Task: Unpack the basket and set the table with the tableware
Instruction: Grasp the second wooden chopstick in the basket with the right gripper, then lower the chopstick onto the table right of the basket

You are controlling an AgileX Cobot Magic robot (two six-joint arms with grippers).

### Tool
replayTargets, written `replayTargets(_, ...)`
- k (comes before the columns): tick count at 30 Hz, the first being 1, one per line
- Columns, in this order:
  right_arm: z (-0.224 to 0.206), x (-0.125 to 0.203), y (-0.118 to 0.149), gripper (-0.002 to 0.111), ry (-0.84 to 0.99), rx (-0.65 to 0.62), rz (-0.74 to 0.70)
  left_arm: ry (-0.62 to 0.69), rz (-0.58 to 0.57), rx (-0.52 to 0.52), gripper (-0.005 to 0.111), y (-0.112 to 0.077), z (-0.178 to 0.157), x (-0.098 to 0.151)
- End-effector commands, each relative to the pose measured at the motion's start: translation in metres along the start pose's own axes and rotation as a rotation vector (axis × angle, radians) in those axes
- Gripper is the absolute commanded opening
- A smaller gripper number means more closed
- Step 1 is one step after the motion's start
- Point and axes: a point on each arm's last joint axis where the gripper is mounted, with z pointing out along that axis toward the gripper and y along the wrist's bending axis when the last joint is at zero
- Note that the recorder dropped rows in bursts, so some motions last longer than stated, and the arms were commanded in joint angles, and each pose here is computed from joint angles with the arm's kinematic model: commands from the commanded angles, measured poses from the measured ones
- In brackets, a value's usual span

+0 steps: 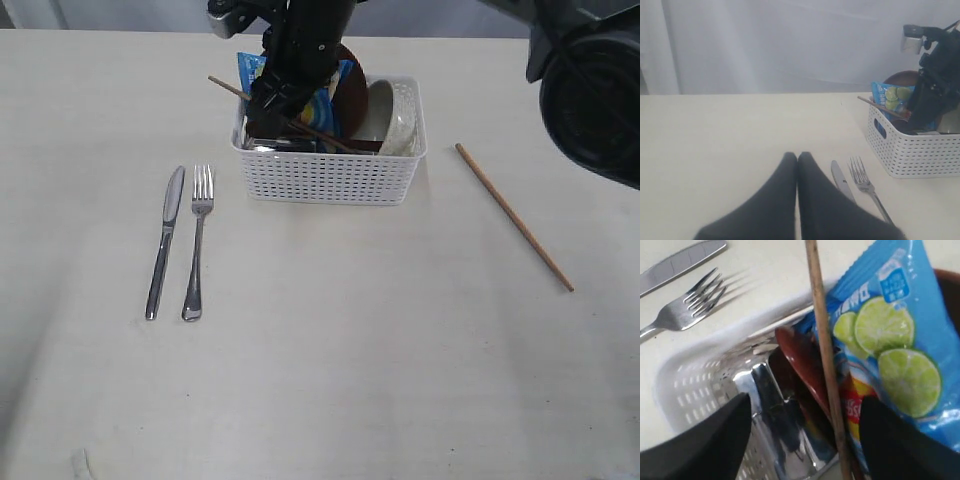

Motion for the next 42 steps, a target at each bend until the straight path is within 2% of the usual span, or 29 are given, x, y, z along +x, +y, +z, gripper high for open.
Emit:
replayTargets(1, 0.011, 0.001, -0.007, 0.06, -0.022, 0.022, 0.0, -0.011, -0.01, 0.004, 0.0, 0.0, 0.0, 0.0)
replayTargets(4, 0.015, -0.001, -0.01, 0.06, -0.049, 0.04, 0.001, -0.011, -0.01, 0.004, 0.0, 0.0, 0.0, 0.0)
replayTargets(6, 0.018, -0.002, -0.011, 0.054, -0.061, 0.048, 0.002, -0.011, -0.01, 0.004, 0.0, 0.0, 0.0, 0.0)
replayTargets(8, 0.018, -0.003, -0.011, 0.041, -0.07, 0.054, 0.002, -0.011, -0.008, 0.003, 0.0, 0.0, 0.0, 0.0)
replayTargets(13, 0.018, -0.004, -0.012, 0.0, -0.08, 0.06, 0.002, -0.011, -0.008, 0.003, 0.0, 0.0, 0.0, 0.0)
replayTargets(21, 0.005, -0.007, -0.009, -0.001, -0.091, 0.067, -0.007, -0.011, -0.008, 0.003, 0.0, 0.0, 0.0, 0.0)
replayTargets(28, -0.033, -0.013, -0.006, -0.001, -0.147, 0.095, -0.013, -0.011, -0.008, 0.003, 0.0, 0.0, 0.0, 0.0)
replayTargets(33, -0.077, -0.014, 0.001, -0.001, -0.193, 0.113, 0.036, -0.011, -0.008, 0.003, 0.0, 0.0, 0.0, 0.0)
replayTargets(37, -0.127, -0.005, -0.004, -0.001, -0.21, 0.214, 0.137, -0.011, -0.008, 0.003, 0.0, 0.0, 0.0, 0.0)
replayTargets(39, -0.15, 0.007, -0.015, -0.001, -0.2, 0.278, 0.215, -0.011, -0.008, 0.003, 0.0, 0.0, 0.0, 0.0)
replayTargets(42, -0.171, 0.033, -0.038, -0.001, -0.165, 0.293, 0.366, -0.011, -0.008, 0.003, 0.0, 0.0, 0.0, 0.0)
